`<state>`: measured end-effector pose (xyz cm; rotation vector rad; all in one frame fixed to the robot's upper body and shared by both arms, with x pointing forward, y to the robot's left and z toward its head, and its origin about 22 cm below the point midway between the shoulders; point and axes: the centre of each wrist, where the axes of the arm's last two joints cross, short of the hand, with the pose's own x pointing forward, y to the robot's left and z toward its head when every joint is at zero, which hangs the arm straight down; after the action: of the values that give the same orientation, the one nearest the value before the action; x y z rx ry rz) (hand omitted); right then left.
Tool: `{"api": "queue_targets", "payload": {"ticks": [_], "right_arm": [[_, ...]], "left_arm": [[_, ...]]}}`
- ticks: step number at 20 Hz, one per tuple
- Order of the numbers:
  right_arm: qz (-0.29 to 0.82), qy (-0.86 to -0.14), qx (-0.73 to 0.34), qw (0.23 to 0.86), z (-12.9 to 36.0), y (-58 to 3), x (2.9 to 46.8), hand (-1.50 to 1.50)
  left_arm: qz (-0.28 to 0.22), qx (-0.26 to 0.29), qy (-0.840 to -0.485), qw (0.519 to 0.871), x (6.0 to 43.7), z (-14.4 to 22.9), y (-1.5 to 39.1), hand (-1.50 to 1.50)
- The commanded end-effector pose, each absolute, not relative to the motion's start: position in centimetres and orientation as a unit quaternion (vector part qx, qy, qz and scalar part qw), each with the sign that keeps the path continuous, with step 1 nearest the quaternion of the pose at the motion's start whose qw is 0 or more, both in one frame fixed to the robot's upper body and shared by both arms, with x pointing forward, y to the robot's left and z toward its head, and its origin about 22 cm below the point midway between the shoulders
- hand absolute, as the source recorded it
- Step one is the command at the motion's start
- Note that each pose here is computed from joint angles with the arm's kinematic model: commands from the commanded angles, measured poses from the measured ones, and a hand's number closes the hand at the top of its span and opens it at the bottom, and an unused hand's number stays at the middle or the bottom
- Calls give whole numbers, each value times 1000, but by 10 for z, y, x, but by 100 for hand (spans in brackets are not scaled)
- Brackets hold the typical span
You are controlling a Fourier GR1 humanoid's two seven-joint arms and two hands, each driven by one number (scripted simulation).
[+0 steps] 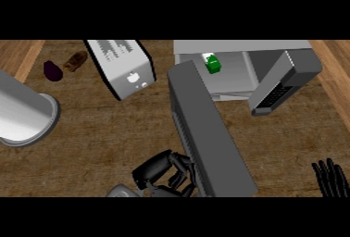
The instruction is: Pick up the milk, place it into the microwave and close the microwave
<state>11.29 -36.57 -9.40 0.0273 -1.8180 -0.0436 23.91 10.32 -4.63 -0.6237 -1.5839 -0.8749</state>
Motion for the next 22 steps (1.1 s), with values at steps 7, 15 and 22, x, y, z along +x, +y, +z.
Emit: {"api": "queue_targets", "payload": {"ticks": [7,15,22], "right_arm": [[29,-817,141,558,-25,-353,115,-150],[63,-821,179,538,16,-332,127,-150],[86,-814,204,537,33,-329,133,-150]], "left_arm": [[-396,-255,-665,579,210,-57,37,150],[-368,-216,-694,579,214,-32,9,150],[-306,-171,-735,580,237,-11,1,150]]}}
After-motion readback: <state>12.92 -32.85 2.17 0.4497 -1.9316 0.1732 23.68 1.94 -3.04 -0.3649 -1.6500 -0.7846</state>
